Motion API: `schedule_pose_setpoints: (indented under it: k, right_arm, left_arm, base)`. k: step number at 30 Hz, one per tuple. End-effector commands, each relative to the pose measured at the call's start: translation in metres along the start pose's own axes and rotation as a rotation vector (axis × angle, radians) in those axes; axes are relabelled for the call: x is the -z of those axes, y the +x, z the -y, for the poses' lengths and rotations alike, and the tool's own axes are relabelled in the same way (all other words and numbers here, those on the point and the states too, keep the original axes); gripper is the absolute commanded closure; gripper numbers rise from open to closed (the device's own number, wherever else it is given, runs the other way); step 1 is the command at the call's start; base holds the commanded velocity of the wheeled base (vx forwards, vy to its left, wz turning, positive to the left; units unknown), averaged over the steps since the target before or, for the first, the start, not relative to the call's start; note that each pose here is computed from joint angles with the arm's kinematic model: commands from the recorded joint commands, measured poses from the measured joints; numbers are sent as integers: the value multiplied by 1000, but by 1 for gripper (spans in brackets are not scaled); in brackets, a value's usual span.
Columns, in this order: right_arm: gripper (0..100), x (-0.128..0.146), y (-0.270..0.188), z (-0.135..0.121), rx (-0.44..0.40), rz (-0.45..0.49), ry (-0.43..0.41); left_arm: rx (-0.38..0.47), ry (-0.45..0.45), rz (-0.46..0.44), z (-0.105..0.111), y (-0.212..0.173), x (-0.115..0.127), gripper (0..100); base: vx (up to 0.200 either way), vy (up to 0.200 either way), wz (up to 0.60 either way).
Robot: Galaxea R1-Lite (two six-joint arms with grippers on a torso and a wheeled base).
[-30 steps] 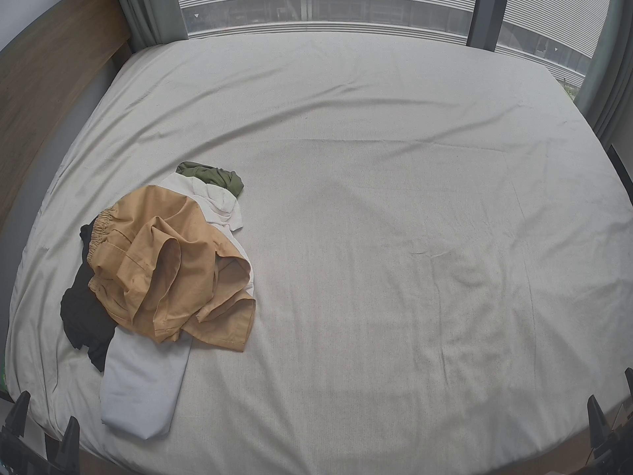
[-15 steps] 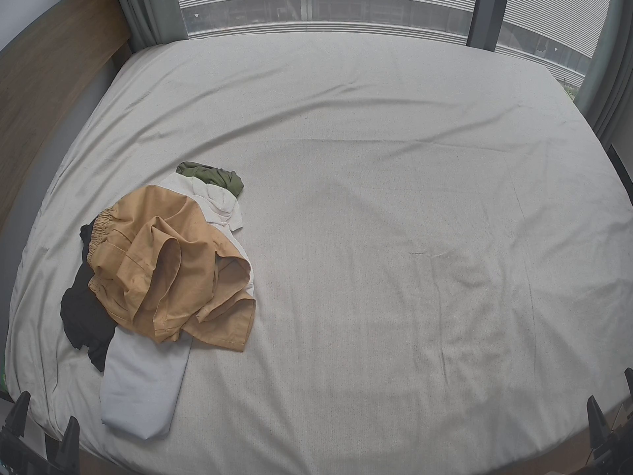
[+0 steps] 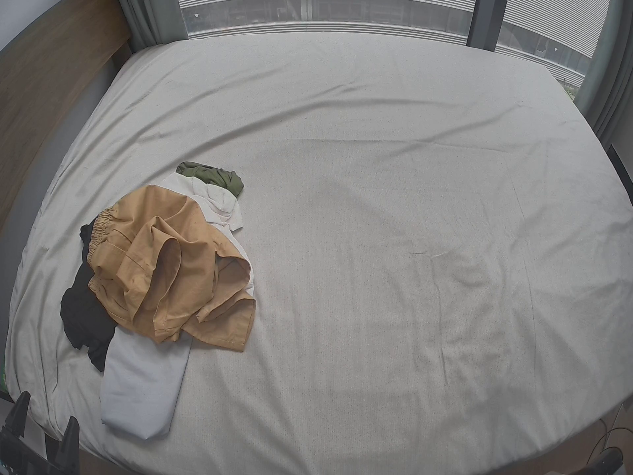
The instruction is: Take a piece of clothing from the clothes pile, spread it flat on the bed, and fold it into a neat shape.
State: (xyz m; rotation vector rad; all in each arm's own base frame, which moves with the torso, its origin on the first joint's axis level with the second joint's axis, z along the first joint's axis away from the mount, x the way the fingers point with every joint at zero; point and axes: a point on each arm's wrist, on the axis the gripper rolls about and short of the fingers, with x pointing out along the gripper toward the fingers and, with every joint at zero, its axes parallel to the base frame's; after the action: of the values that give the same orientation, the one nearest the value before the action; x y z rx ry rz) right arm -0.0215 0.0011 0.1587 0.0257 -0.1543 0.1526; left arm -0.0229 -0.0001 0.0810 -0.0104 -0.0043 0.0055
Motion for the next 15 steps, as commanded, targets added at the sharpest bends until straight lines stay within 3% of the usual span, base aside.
schedule_pose_setpoints:
  k: [1, 8, 15]
  right_arm:
    - [0, -3, 28, 2, -94, -150, 114]
    - [0, -24, 54, 0, -175, -209, 186]
    - [0, -35, 84, -1, -187, -289, 226]
  left_arm:
    - [-1, 1, -1, 0, 0, 5, 0]
    - [-1, 0, -1, 0, 0, 5, 0]
    - [-1, 0, -1, 0, 0, 5, 0]
  base:
    - [0, 0, 0]
    - [0, 0, 0]
    - [0, 0, 0]
